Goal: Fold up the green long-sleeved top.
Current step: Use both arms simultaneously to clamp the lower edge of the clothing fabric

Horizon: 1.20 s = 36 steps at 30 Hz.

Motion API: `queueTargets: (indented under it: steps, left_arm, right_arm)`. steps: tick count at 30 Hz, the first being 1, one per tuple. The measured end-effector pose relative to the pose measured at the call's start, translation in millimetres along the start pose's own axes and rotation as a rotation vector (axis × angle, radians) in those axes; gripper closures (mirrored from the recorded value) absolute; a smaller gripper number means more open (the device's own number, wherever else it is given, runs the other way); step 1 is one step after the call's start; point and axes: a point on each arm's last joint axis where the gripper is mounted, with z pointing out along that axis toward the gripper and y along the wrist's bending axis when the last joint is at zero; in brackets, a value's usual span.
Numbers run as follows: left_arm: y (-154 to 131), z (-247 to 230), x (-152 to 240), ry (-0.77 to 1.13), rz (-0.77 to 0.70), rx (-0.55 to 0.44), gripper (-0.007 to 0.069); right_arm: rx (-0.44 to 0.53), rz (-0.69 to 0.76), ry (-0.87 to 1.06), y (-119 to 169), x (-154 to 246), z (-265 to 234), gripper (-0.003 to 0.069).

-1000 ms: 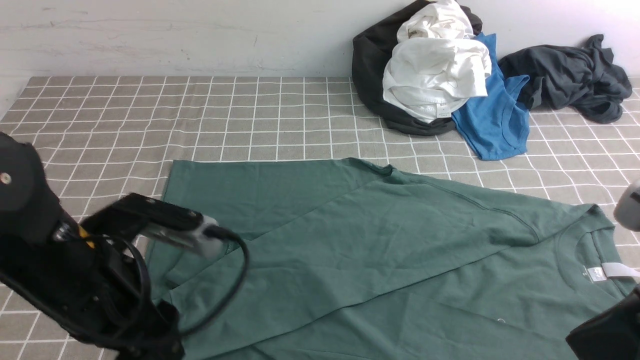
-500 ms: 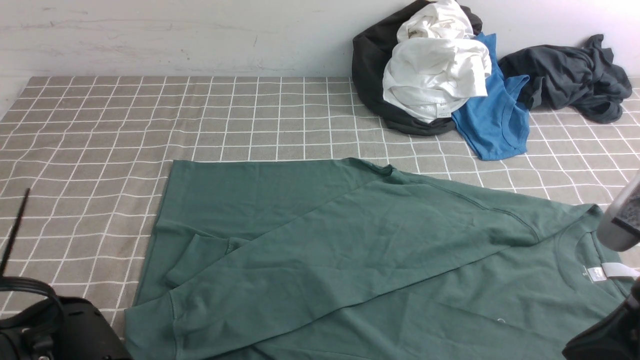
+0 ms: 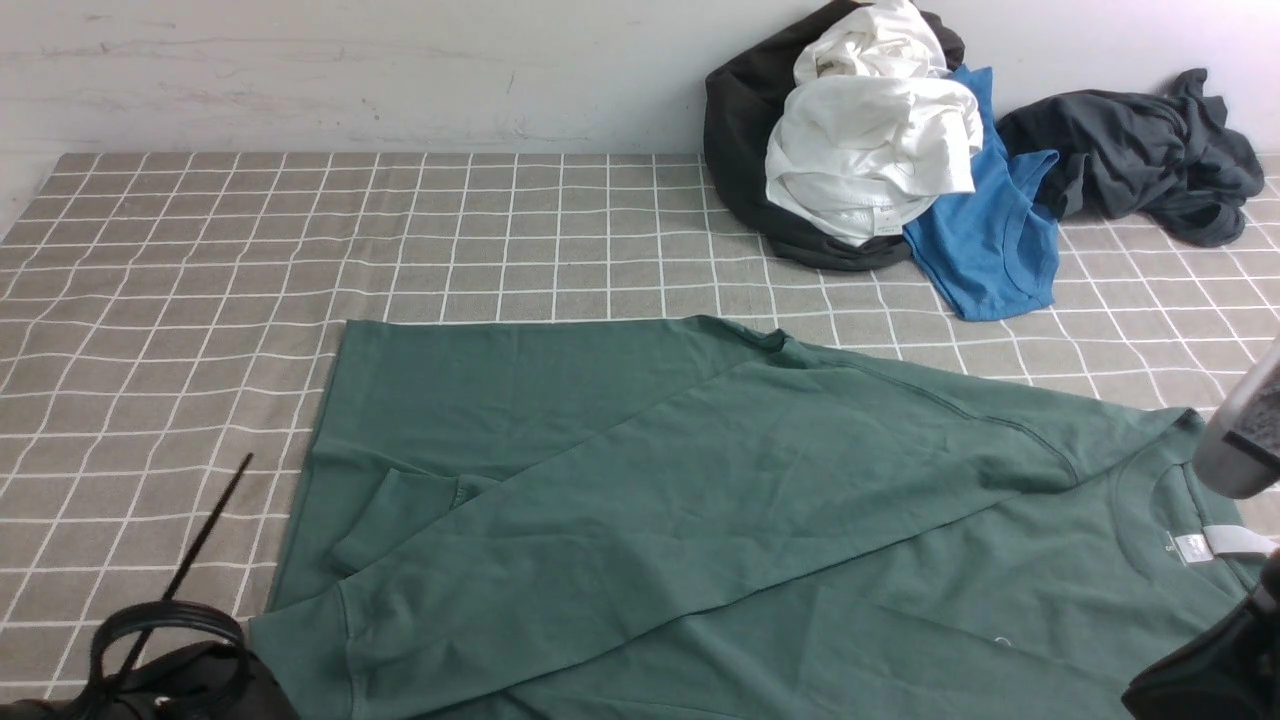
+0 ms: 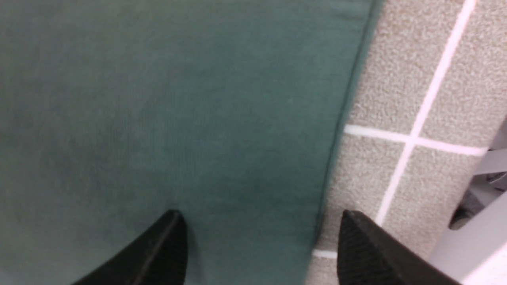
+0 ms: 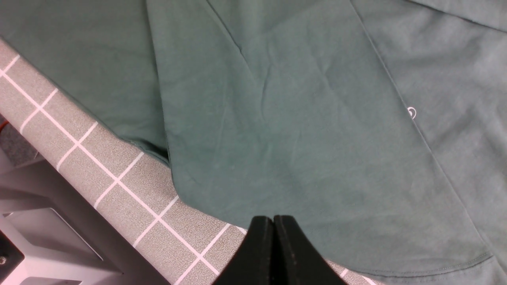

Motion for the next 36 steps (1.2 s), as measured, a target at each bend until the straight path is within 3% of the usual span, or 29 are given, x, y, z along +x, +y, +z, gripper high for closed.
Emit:
queueTargets:
  steps: [7, 12, 21, 26, 28, 34, 36]
  left_arm:
    - [4.5, 1.2, 0.1, 0.025, -0.045, -0.061, 0.0167]
    - [10.7, -0.2, 0.8, 0.037, -0.093, -0.131, 0.0238]
    - [17.1, -7.5, -8.6, 0.003, -0.097, -0.168, 0.0418]
    - [16.9, -7.7, -7.9, 0.012, -0.104, -0.165, 0.0587]
    - [16.8, -7.9, -7.5, 0.017, -0.106, -0.163, 0.0617]
    - [15.5, -7.9, -3.6, 0.061, -0.111, -0.151, 0.0622]
    - [14.8, -7.9, -2.3, 0.075, -0.115, -0.145, 0.0622]
  right_arm:
    - [0.0, 0.0, -0.001, 0.0, -0.1, 0.0, 0.0673]
    - [0.0, 0.0, -0.001, 0.0, -0.1, 0.0, 0.0673]
    - [0.0, 0.0, -0.001, 0.0, -0.1, 0.0, 0.0673]
    - [0.002, -0.001, 0.0, -0.2, 0.0, 0.0, 0.0673]
    - [0.016, -0.008, 0.004, -1.5, 0.4, 0.0, 0.0673]
    - [0.045, -0.119, 0.024, -4.2, 1.9, -0.1, 0.0656]
    - [0.051, -0.209, 0.03, -4.9, 2.2, -0.2, 0.0604]
